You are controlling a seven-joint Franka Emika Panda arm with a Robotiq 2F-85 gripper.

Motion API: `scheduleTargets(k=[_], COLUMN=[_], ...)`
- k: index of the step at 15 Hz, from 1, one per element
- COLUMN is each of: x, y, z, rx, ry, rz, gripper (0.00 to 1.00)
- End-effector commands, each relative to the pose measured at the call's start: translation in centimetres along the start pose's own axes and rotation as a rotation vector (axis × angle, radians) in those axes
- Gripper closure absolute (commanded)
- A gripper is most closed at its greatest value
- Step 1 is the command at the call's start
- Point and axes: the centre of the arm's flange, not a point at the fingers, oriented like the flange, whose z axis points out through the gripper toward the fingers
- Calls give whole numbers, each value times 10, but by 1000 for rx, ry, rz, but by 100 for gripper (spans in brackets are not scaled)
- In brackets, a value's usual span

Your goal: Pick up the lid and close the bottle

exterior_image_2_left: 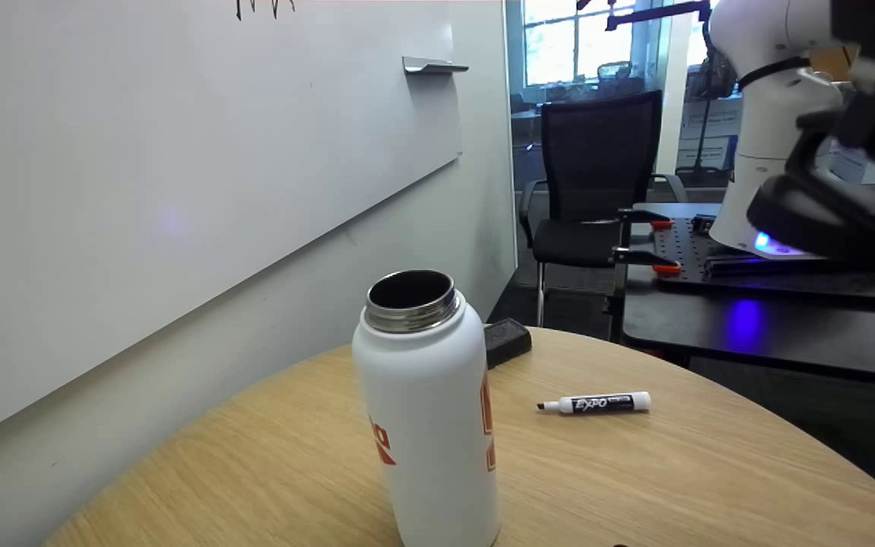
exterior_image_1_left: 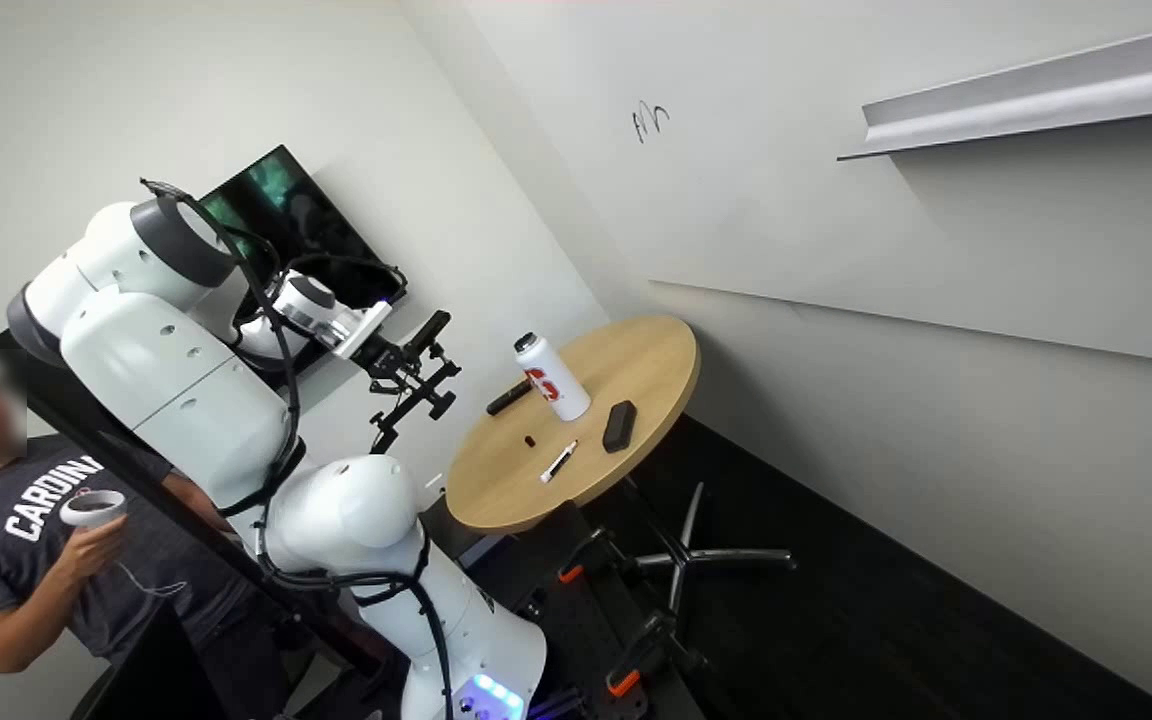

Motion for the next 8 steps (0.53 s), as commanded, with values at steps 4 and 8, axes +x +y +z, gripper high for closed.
scheduleTargets(k=[4, 8], x=[8, 14], y=[68, 130], z=[-87, -78], rx=[-12, -49], ry=[45, 60], rz=[-184, -226], gripper=[95, 95])
